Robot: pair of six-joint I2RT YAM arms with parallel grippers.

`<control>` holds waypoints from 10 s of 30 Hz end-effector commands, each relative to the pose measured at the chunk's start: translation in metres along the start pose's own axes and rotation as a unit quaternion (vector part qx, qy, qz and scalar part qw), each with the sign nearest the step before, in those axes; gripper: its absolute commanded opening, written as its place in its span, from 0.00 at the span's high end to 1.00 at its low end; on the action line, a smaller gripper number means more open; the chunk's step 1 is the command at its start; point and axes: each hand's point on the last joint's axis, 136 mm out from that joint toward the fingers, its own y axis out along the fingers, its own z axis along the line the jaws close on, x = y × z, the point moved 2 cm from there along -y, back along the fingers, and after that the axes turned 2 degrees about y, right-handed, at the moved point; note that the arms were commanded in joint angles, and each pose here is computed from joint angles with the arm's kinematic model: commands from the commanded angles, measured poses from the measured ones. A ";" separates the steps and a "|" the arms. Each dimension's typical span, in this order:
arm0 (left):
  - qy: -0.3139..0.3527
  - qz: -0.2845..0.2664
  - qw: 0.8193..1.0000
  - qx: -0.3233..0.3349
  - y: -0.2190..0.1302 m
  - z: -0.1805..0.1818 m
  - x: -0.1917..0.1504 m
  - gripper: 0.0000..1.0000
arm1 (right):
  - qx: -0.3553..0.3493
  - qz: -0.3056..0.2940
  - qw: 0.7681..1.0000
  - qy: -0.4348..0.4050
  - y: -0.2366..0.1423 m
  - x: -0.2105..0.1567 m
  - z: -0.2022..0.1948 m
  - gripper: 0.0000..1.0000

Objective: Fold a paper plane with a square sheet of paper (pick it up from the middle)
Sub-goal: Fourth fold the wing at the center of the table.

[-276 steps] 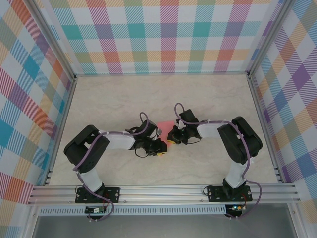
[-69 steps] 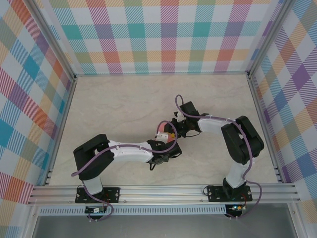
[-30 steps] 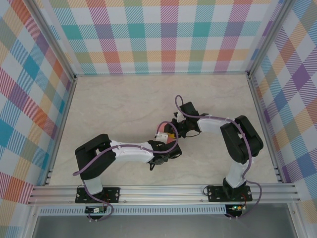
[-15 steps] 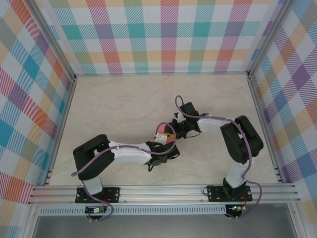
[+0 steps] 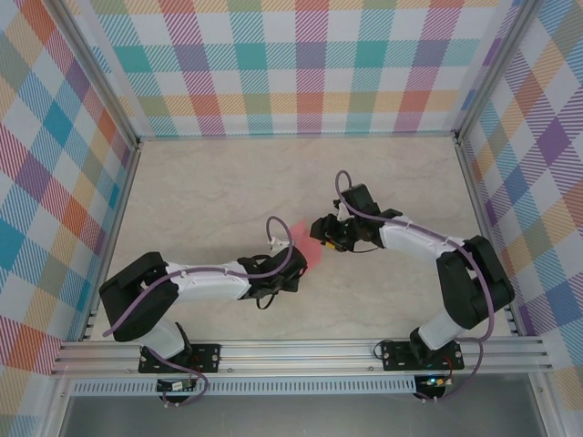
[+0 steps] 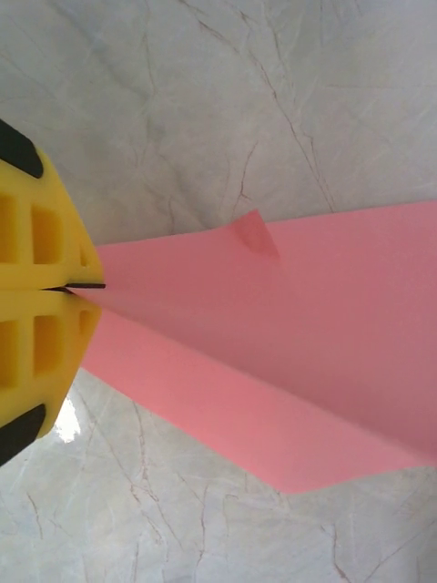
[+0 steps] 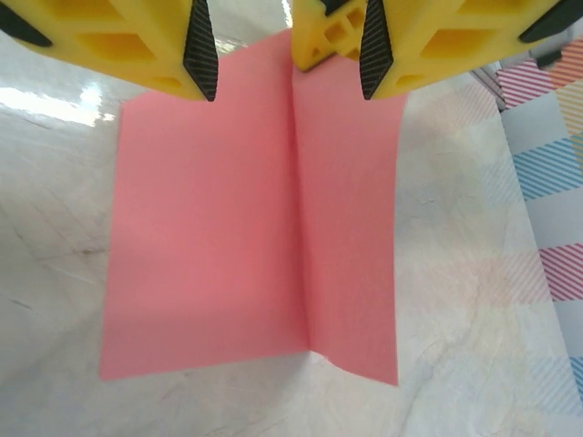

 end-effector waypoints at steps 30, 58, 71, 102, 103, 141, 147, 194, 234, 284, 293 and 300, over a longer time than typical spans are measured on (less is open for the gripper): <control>-0.075 0.089 0.977 -0.178 0.023 -0.006 -0.010 0.95 | 0.070 0.067 0.995 0.010 0.045 -0.030 0.025 0.83; -0.144 0.111 0.959 -0.217 0.021 0.005 -0.016 0.95 | 0.078 0.063 0.995 0.006 0.049 -0.018 0.033 0.83; -0.161 0.129 0.958 -0.200 0.027 0.011 -0.024 0.95 | 0.063 0.076 0.995 0.016 0.075 -0.011 0.023 0.84; -0.171 0.170 0.948 -0.209 0.034 0.013 -0.026 0.95 | 0.041 0.074 0.996 0.001 0.081 -0.009 0.023 0.84; -0.171 0.170 0.948 -0.209 0.034 0.013 -0.026 0.95 | 0.033 0.072 0.997 0.001 0.081 -0.009 0.020 0.84; -0.175 0.137 0.944 -0.243 0.007 0.002 0.001 0.76 | -0.040 0.105 0.993 0.021 0.108 -0.024 -0.032 0.85; -0.184 0.136 0.938 -0.262 0.008 -0.003 0.003 0.81 | -0.041 0.107 0.993 0.021 0.108 -0.025 -0.033 0.85; -0.142 0.246 0.924 -0.255 0.012 0.003 -0.046 0.92 | -0.066 0.120 0.990 0.026 0.115 -0.031 -0.049 0.85; -0.205 0.153 0.918 -0.302 0.016 -0.021 0.010 0.83 | -0.081 0.124 0.989 0.028 0.115 -0.034 -0.057 0.86; -0.151 0.132 0.931 -0.304 -0.038 -0.028 0.022 0.79 | -0.096 0.129 0.987 0.033 0.114 -0.038 -0.064 0.86; -0.177 0.155 0.923 -0.304 0.001 -0.036 0.020 0.78 | -0.096 0.131 0.986 0.032 0.114 -0.038 -0.064 0.86; -0.180 0.206 0.919 -0.285 0.018 -0.025 -0.017 0.78 | -0.098 0.130 0.986 0.032 0.113 -0.038 -0.064 0.86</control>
